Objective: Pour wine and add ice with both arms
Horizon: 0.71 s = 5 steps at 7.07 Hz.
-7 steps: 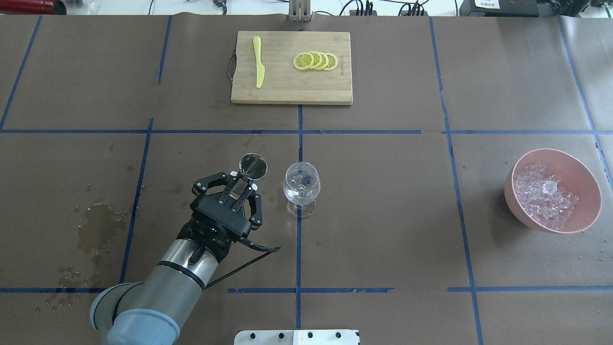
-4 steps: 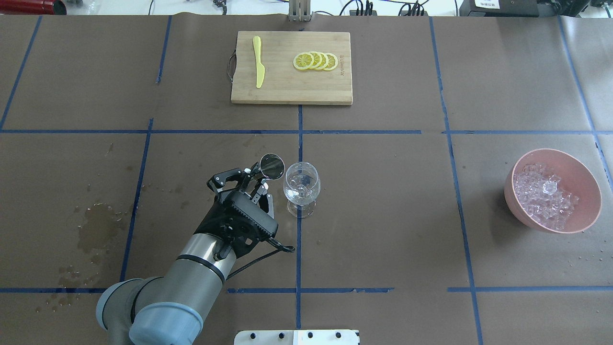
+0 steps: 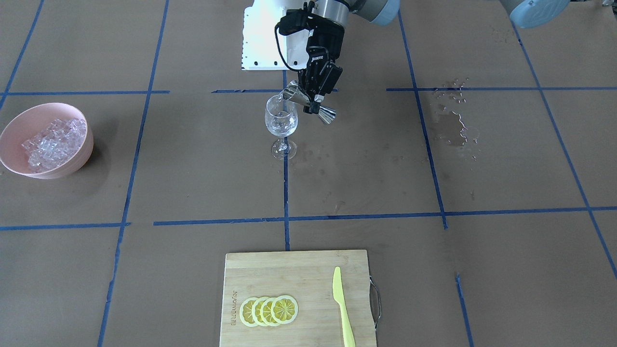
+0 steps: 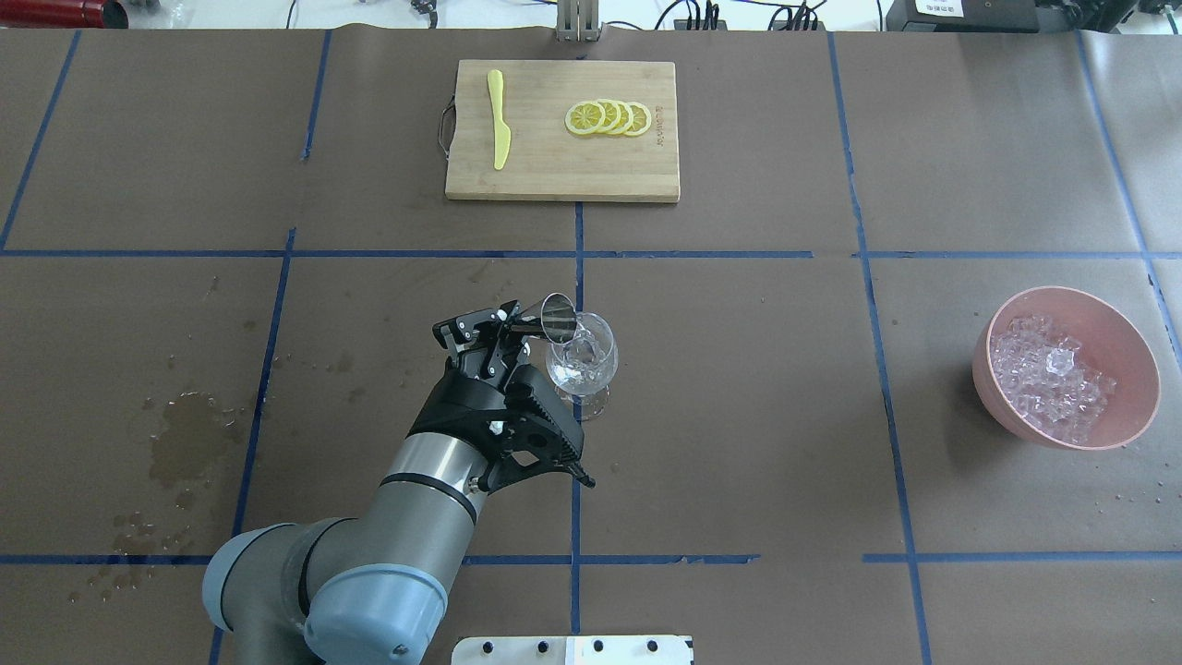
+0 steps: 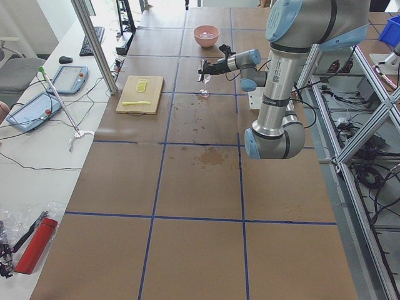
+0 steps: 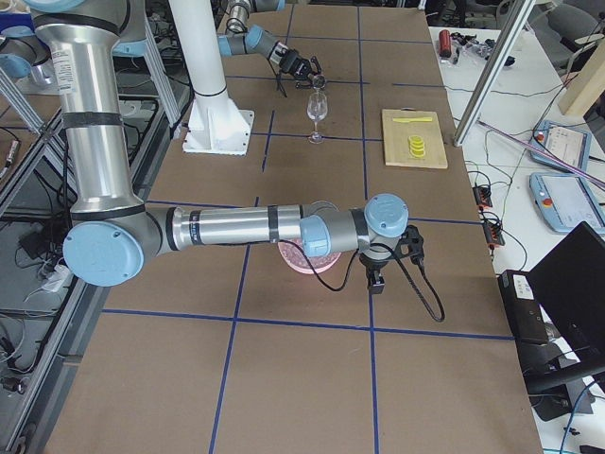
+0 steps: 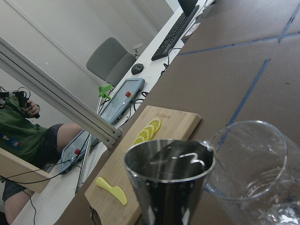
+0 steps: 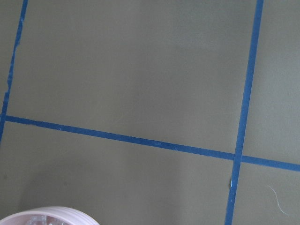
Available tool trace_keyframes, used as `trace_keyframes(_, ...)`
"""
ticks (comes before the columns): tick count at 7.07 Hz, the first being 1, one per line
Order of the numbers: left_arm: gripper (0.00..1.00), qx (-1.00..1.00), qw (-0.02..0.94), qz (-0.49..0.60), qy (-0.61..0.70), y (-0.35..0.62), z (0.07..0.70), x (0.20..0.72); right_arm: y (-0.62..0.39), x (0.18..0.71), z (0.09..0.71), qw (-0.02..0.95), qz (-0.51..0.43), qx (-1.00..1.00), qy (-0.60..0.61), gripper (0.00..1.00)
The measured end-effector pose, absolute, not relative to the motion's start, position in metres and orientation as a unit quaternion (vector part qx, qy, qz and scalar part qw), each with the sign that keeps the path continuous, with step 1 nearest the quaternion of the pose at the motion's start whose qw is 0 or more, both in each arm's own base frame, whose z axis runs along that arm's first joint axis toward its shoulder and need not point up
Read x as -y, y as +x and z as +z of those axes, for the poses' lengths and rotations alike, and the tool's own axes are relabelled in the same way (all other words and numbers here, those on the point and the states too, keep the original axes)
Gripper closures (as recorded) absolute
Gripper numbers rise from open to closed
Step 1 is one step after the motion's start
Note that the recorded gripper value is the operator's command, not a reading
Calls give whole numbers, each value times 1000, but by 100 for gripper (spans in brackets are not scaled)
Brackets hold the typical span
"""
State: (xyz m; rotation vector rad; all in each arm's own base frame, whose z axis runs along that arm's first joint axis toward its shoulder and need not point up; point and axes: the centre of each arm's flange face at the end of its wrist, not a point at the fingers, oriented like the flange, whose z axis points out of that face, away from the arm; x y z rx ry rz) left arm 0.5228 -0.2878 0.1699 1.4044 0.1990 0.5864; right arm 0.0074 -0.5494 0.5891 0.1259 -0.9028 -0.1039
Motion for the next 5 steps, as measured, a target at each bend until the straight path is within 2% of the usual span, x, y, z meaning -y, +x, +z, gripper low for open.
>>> trace_keyframes(5,100,44,687,386,614,507,160,304,4,550,588,896,-53,436,61,0)
